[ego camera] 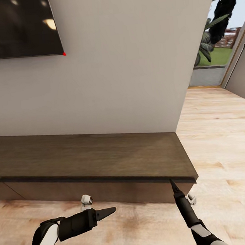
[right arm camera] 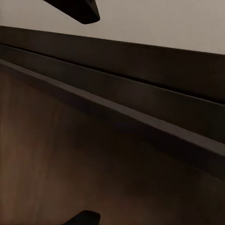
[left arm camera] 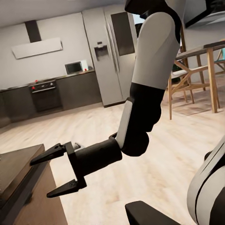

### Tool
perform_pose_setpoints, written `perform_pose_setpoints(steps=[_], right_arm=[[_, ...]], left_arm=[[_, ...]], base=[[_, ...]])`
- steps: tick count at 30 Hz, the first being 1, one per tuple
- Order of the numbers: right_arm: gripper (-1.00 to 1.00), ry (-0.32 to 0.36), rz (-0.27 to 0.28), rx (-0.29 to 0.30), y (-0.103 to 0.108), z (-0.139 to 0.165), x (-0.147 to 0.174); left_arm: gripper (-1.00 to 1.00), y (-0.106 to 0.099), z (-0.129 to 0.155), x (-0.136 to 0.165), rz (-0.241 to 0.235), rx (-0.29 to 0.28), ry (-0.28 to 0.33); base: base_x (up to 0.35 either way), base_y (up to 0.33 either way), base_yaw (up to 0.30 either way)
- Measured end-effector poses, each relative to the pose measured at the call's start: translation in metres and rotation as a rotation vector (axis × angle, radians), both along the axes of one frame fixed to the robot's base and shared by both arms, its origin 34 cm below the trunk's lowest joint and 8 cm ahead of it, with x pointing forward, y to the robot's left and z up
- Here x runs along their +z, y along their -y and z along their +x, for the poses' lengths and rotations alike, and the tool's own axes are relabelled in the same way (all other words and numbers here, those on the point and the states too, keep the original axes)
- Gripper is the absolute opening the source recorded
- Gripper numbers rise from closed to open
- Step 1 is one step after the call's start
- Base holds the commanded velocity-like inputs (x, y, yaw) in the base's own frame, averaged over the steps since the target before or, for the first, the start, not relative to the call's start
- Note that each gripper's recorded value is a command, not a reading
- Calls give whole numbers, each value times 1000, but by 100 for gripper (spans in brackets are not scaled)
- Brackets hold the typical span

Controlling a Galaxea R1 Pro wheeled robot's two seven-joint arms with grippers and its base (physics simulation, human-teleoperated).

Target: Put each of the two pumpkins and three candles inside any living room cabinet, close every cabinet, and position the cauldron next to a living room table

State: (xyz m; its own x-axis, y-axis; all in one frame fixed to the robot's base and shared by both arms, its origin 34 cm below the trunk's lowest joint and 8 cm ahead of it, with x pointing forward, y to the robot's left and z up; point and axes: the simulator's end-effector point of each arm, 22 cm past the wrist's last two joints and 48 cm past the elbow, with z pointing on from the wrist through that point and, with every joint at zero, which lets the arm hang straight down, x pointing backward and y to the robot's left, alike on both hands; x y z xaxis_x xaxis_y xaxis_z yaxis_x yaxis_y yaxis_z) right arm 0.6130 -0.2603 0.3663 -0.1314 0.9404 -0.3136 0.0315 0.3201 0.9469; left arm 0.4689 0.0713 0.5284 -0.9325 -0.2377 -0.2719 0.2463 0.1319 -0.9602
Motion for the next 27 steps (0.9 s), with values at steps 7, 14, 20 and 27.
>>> perform_pose_setpoints(steps=[7, 14, 20, 27], right_arm=[[100, 0, 0, 0, 0, 0, 0], [100, 0, -2, -1, 0, 0, 0], [100, 0, 2, -3, 0, -3, -1], [-100, -9, -2, -5, 1, -6, -4]], left_arm=[[100, 0, 0, 0, -1, 0, 1], [100, 0, 0, 0, 1, 1, 1], [100, 0, 0, 0, 0, 1, 1], [100, 0, 0, 0, -1, 1, 1]], base=[[43, 0, 0], [60, 0, 0], [38, 0, 0], [22, 0, 0]])
